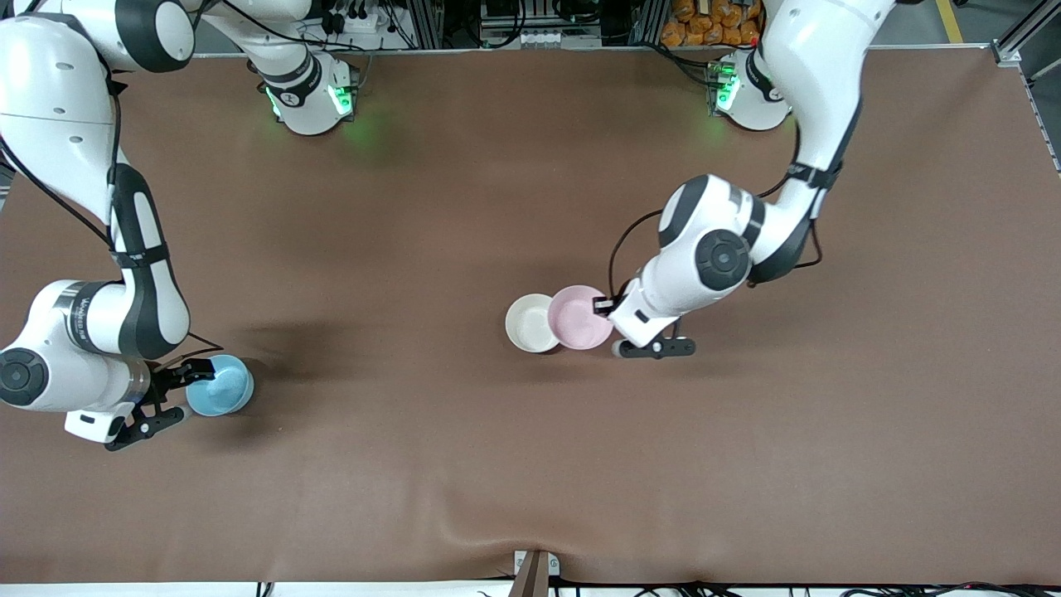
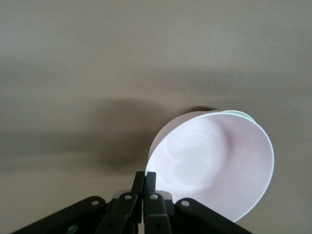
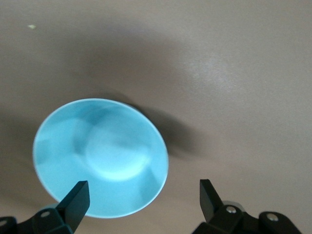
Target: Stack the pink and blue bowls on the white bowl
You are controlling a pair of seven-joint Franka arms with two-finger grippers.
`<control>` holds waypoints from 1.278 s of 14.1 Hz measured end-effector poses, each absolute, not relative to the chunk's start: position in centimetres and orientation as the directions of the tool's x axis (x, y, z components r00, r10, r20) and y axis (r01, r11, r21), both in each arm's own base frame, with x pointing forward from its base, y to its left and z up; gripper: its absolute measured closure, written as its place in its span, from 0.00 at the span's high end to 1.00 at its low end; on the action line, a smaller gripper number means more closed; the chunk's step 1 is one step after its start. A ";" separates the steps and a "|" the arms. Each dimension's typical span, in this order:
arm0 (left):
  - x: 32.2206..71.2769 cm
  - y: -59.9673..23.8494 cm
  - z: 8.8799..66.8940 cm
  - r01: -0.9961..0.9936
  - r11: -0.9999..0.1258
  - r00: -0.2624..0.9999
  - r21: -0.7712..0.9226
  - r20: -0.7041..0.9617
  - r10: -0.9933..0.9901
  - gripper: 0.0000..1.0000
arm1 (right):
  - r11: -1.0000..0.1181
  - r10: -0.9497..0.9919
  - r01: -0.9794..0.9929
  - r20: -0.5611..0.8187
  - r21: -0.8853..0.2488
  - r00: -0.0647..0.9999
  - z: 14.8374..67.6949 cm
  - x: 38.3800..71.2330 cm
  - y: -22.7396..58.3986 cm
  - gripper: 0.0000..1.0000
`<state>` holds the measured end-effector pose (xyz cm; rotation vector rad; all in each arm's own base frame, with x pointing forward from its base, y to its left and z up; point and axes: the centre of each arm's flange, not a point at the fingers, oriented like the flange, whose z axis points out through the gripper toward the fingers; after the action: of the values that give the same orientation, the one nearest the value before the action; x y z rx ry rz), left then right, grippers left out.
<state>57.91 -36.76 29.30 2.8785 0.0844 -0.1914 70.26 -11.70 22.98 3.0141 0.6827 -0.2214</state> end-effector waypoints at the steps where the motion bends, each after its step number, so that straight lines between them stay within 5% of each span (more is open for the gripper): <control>1: 57.7 -38.0 28.7 0.076 -0.964 0.990 0.256 -0.135 0.042 0.02 | -0.906 0.417 0.424 -0.138 0.018 0.898 22.4 70.3 -12.4 1.00; 5: 57.1 -41.5 27.2 0.085 -0.960 0.990 0.267 -0.130 0.051 0.02 | -0.927 0.371 0.376 -0.131 0.008 0.919 20.8 69.9 -14.3 0.96; 13: 56.7 -42.8 24.8 0.075 -0.959 0.993 0.273 -0.112 0.045 0.02 | -0.963 0.268 0.268 -0.154 -0.021 0.951 20.5 69.5 -14.1 0.08; 18: 56.3 -43.0 23.9 0.072 -0.961 0.992 0.265 -0.123 0.040 0.02 | -0.978 0.191 0.170 -0.200 -0.118 0.961 22.8 69.1 -13.2 0.04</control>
<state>56.30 -42.99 23.93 2.8629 0.0818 -0.1692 69.06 -13.17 22.75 3.2090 0.2965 -0.3434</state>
